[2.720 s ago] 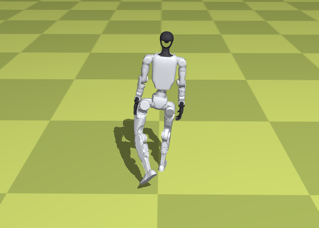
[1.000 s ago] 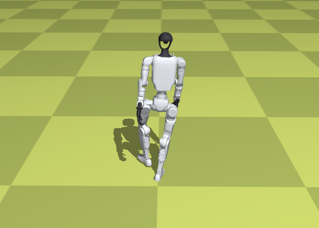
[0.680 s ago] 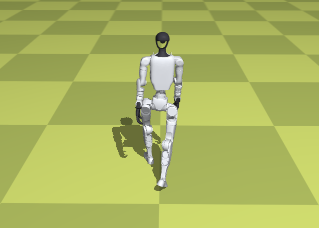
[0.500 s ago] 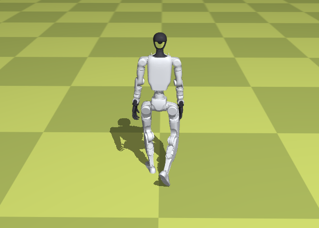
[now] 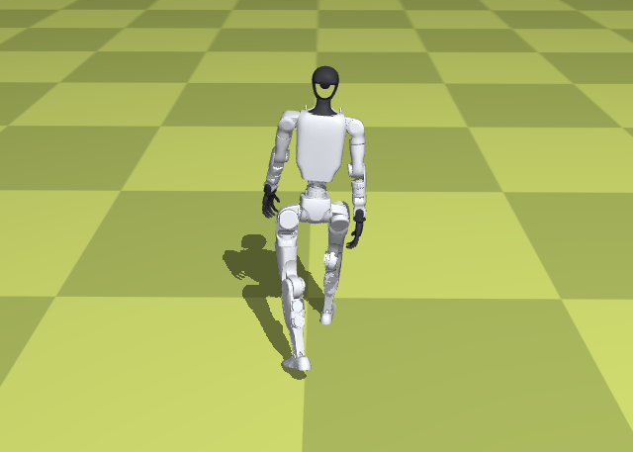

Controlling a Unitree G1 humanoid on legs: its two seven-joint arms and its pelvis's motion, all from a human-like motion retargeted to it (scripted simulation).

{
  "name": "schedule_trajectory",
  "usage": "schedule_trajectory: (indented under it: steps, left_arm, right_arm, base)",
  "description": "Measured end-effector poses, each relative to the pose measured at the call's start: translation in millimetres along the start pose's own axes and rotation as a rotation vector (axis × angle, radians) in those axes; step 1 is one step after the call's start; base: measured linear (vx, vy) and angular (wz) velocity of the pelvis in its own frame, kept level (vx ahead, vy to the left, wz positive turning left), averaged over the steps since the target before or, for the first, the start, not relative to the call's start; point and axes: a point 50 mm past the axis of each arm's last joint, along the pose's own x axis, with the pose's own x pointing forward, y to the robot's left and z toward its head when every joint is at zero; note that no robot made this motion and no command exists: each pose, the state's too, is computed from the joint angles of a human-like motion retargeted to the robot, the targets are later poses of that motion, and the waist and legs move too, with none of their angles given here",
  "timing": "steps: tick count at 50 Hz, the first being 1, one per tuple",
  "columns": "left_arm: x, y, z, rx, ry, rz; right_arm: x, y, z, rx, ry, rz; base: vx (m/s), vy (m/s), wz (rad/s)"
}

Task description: Walk

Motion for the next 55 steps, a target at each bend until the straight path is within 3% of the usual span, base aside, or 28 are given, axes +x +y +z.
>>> schedule_trajectory:
  steps: [5, 16, 28, 34, 42, 55]
  left_arm:
    - [-7, -43, -64, -0.042, 0.181, -0.095]
    - [-50, -109, -164, -0.172, 0.570, -0.247]
    - [-64, -140, -178, -0.146, 0.576, -0.336]
    - [-55, -129, -166, -0.114, 0.550, -0.341]
    - [-43, -108, -151, -0.077, 0.500, -0.230]
    - [-3, -22, -41, -0.043, 0.168, -0.021]
  right_arm:
    - [1, 4, 14, -0.002, -0.053, -0.040]
    - [-13, 18, 119, -0.133, -0.265, -0.086]
    - [-40, 43, 196, -0.262, -0.472, -0.100]
    - [-30, 33, 173, -0.251, -0.401, -0.073]
    - [-9, -3, 90, -0.209, -0.111, -0.098]
    - [-3, -15, 25, 0.008, -0.004, -0.047]
  base:
    - [0.84, -0.30, -0.15]
    - [0.60, -0.18, -0.06]
    - [0.57, 0.00, -0.38]
    - [0.76, 0.09, -0.33]
    - [0.98, 0.19, -0.15]
    - [0.60, 0.02, 0.24]
